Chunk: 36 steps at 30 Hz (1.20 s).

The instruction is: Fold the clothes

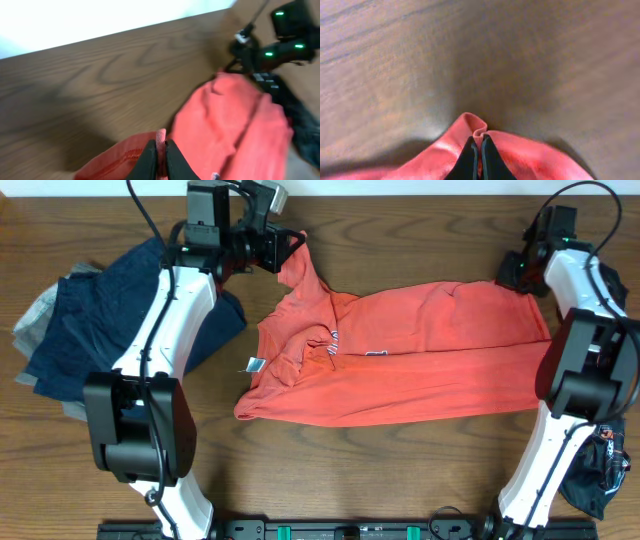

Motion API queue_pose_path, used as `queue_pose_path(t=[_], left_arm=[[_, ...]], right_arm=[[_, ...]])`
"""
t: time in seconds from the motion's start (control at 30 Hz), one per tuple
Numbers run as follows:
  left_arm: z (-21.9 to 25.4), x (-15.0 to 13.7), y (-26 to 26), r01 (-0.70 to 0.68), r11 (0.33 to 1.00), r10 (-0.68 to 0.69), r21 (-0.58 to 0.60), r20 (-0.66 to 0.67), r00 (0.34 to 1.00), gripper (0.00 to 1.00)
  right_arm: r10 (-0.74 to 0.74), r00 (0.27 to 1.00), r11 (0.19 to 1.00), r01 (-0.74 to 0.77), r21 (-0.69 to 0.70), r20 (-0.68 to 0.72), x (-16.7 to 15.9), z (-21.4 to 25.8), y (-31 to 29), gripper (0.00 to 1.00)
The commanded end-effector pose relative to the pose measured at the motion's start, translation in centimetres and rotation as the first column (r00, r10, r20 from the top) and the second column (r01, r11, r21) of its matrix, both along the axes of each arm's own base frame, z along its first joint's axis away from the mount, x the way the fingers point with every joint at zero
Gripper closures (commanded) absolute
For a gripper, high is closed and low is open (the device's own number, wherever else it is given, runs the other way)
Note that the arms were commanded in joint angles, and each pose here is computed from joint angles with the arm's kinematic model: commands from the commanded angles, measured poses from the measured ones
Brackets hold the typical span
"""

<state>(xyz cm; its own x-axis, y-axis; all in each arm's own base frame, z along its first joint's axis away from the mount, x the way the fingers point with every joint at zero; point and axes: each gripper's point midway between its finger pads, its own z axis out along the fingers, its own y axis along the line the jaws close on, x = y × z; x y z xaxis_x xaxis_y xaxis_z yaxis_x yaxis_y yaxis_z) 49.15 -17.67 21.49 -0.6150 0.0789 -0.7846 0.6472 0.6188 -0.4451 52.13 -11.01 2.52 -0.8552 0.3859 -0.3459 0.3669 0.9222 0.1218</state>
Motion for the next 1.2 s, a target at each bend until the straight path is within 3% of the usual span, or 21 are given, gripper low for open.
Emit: queue_pose_path(t=[0.0, 0.13, 0.33, 0.47, 0.67, 0.87, 1.07, 1.17], left_arm=[[4.0, -3.1, -0.6, 0.178, 0.97, -0.175, -0.166, 0.032, 0.984, 0.94], [4.3, -5.7, -0.9, 0.249, 0.933, -0.27, -0.262, -0.05, 0.962, 0.94], [2.0, -8.4, -0.8, 0.258, 0.934, -0.304, -0.249, -0.171, 0.937, 0.94], [-1.3, -9.5, -0.2, 0.204, 0.973, -0.228, -0.109, -0.304, 0.925, 0.94], [-3.1, -10.2, -0.3, 0.199, 0.979, -0.17, 0.052, -0.334, 0.927, 0.94], [-5.1, -12.1, 0.6, 0.186, 0.931, -0.058, 0.314, -0.375, 0.925, 0.94], [-5.7, -16.1, 0.9, 0.254, 0.891, -0.04, 0.376, -0.493, 0.869, 0.94], [-5.9, -18.3, 1.5, 0.293, 0.88, -0.028, 0.374, -0.576, 0.817, 0.94]], right_arm=[[-0.054, 0.996, 0.998, 0.056, -0.019, 0.075, -1.0, 6.6, -1.7, 0.99], [-0.089, 0.996, 0.996, 0.089, -0.023, -0.002, -4.7, 8.9, -2.6, 0.99], [-0.178, 0.964, 0.982, 0.161, -0.096, -0.199, -11.1, 9.1, -5.4, 0.99], [-0.193, 0.943, 0.981, 0.179, -0.077, -0.27, -13.3, 8.8, -6.1, 0.99], [-0.165, 0.934, 0.986, 0.154, -0.06, -0.317, -14.4, 8.7, -5.5, 0.99], [-0.144, 0.909, 0.989, 0.141, -0.035, -0.392, -16.2, 8.6, -4.6, 0.99], [-0.096, 0.866, 0.994, 0.105, -0.01, -0.491, -18.8, 8.8, -3.9, 0.99], [-0.128, 0.843, 0.992, 0.107, -0.07, -0.523, -19.9, 8.9, -5.2, 0.99]])
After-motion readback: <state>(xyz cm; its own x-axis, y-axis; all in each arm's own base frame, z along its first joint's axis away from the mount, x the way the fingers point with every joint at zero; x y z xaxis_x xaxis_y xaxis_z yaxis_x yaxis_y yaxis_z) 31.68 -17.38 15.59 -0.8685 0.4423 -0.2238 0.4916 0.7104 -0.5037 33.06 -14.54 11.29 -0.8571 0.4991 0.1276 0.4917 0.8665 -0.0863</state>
